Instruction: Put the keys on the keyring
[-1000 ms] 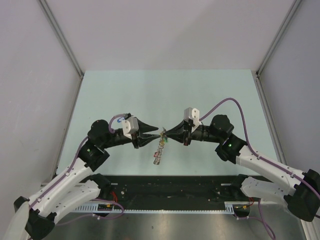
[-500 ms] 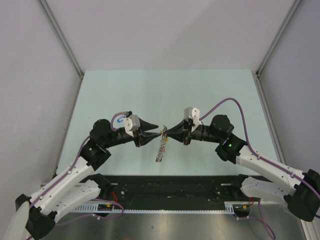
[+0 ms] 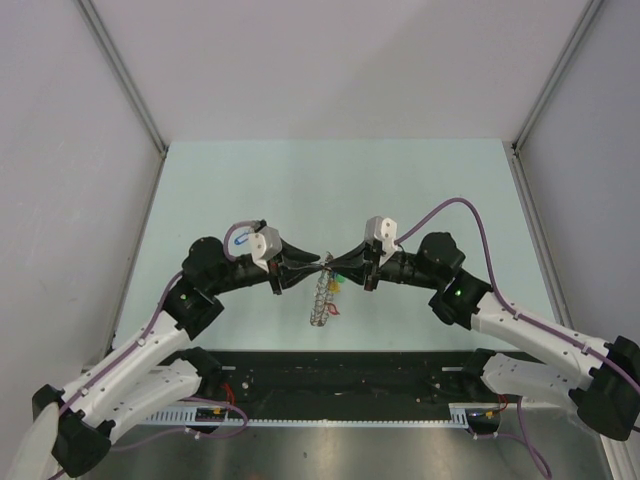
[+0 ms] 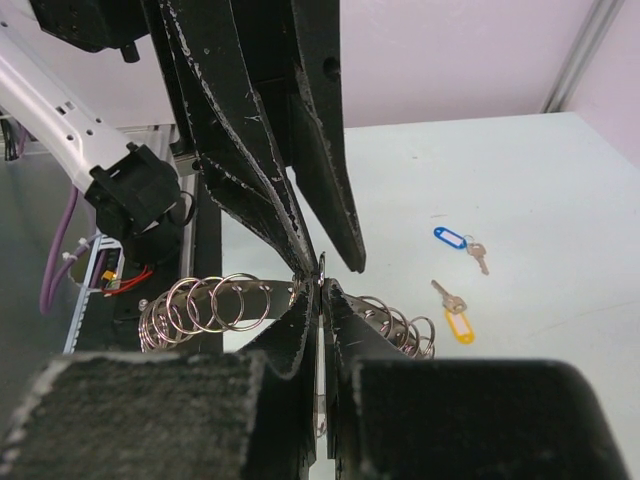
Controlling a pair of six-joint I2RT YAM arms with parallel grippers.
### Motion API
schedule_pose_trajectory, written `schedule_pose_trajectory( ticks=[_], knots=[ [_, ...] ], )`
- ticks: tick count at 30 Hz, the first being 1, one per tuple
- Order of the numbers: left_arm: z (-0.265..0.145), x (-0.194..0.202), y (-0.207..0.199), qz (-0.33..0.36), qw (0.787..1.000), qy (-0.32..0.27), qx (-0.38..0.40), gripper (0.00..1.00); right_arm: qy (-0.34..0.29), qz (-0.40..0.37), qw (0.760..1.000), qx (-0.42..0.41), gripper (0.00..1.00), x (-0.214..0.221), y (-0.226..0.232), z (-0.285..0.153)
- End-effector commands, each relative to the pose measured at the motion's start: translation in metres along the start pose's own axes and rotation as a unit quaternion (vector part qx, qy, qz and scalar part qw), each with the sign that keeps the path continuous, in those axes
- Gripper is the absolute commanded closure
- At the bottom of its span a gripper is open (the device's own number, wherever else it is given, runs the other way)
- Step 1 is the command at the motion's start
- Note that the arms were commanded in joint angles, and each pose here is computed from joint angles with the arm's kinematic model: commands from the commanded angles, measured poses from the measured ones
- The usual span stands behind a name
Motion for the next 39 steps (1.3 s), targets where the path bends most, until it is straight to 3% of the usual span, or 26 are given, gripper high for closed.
schedule_pose_trajectory(
  ticks=[1,16,23,27,30,31,37,39],
  knots=[
    [0.003,-0.010,0.004,0.003,1.000,-0.020,-0.004,0.76,-0.043,-0.035,0.998,-0.017,1.00,-0.016,0.007,0.007],
    [0.007,-0.008,0.002,-0.010,1.000,-0.020,0.003,0.82,-0.022,-0.038,0.999,-0.021,1.00,-0.006,0.009,0.022],
    [0.008,-0.006,0.005,-0.016,1.000,-0.010,-0.021,0.99,-0.013,-0.043,0.999,-0.028,1.00,-0.004,0.016,0.031],
    [0.007,-0.005,0.007,-0.014,0.999,-0.002,-0.036,1.00,-0.016,-0.046,0.999,-0.016,1.00,-0.006,0.018,0.031],
    [0.005,-0.004,0.009,-0.007,0.999,0.001,-0.048,1.00,-0.020,-0.046,0.999,-0.002,0.92,-0.009,0.018,0.029],
    [0.005,-0.005,0.009,-0.005,0.999,0.001,-0.050,1.00,-0.021,-0.046,0.999,0.003,0.83,-0.009,0.017,0.028],
    [0.000,-0.007,0.009,0.009,0.998,-0.005,-0.066,1.00,-0.016,-0.045,0.999,0.024,0.55,-0.011,0.018,0.022],
    [0.000,-0.007,0.008,0.010,0.998,-0.008,-0.064,1.00,-0.014,-0.043,0.999,0.022,0.52,-0.011,0.020,0.021]
  ],
)
Point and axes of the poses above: each gripper's point midway between its finger pads, its own z axis out along the fingers, its own y axis along the line the jaws close on, x = y × z, the point moved 10 cm from there along -z, back along the fingers, and after that the axes turned 12 degrees about z, right-handed, at the moved point
